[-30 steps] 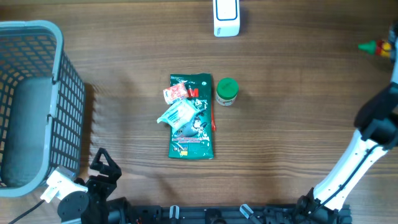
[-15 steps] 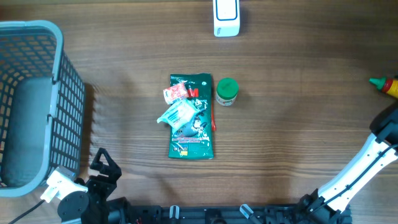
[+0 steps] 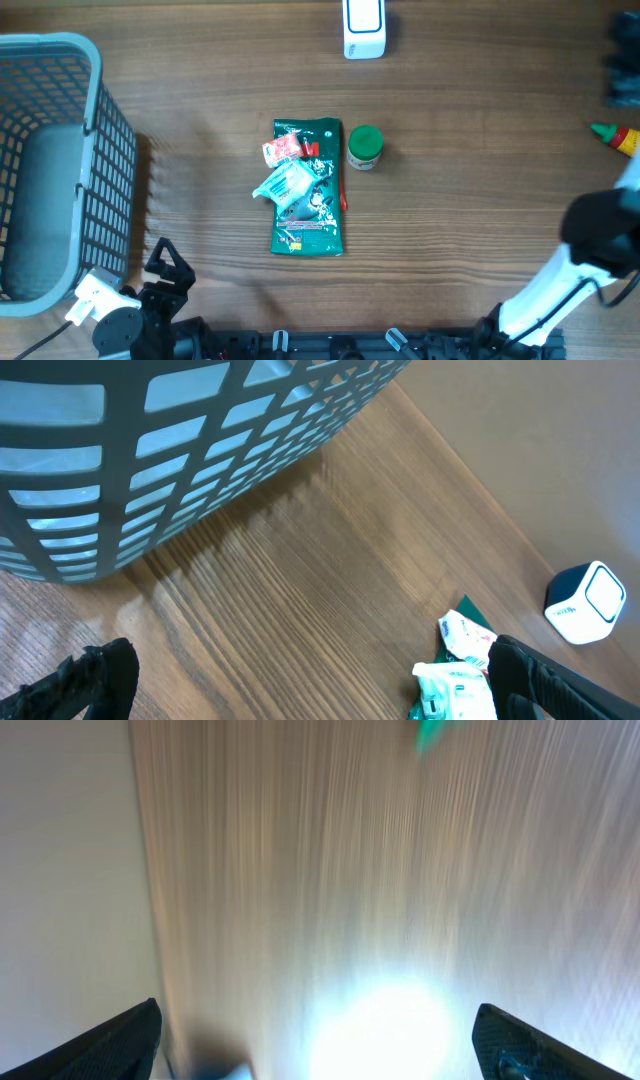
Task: Scan the item barcode
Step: 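Move the empty right gripper back toward the green-capped jar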
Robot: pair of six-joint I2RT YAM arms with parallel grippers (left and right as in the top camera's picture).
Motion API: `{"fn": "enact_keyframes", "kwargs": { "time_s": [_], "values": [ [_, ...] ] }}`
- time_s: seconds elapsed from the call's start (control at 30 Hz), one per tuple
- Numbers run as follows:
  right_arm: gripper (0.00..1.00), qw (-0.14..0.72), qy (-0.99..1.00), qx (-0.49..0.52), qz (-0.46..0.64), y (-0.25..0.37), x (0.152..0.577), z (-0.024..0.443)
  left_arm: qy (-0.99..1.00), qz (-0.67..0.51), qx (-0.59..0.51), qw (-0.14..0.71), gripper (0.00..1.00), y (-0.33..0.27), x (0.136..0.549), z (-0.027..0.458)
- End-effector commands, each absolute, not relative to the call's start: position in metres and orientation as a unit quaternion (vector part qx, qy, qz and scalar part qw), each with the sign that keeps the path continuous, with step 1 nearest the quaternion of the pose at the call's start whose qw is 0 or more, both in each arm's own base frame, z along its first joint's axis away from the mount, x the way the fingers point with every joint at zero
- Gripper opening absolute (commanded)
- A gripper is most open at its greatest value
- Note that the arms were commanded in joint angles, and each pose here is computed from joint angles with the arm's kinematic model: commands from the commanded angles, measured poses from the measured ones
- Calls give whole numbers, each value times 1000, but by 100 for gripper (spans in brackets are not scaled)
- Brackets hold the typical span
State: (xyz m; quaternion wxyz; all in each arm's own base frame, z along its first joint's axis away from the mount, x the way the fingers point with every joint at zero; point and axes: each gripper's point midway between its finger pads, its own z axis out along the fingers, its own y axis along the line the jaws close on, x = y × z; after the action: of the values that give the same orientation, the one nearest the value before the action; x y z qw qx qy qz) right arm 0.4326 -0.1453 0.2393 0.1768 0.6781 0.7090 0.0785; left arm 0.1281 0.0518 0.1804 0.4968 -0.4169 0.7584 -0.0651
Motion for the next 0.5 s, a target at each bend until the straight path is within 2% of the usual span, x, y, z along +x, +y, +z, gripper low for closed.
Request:
{"fn": "enact_keyframes", "kwargs": {
  "time_s": [0.0, 0.2, 0.33, 0.47],
  "values": [
    [100, 78, 785, 609, 88, -29, 426, 218, 755, -61, -423, 498, 100, 54, 127, 180],
    [100, 16, 893, 448, 48, 108, 397, 181, 755, -61, -423, 498, 100, 54, 127, 180],
    [100, 8, 930, 366, 37, 163, 379, 154, 755, -61, -423, 498, 100, 54, 127, 180],
    [100, 18, 934, 353, 42, 188, 380, 125, 755, -61, -423, 498, 100, 54, 127, 180]
  ]
}}
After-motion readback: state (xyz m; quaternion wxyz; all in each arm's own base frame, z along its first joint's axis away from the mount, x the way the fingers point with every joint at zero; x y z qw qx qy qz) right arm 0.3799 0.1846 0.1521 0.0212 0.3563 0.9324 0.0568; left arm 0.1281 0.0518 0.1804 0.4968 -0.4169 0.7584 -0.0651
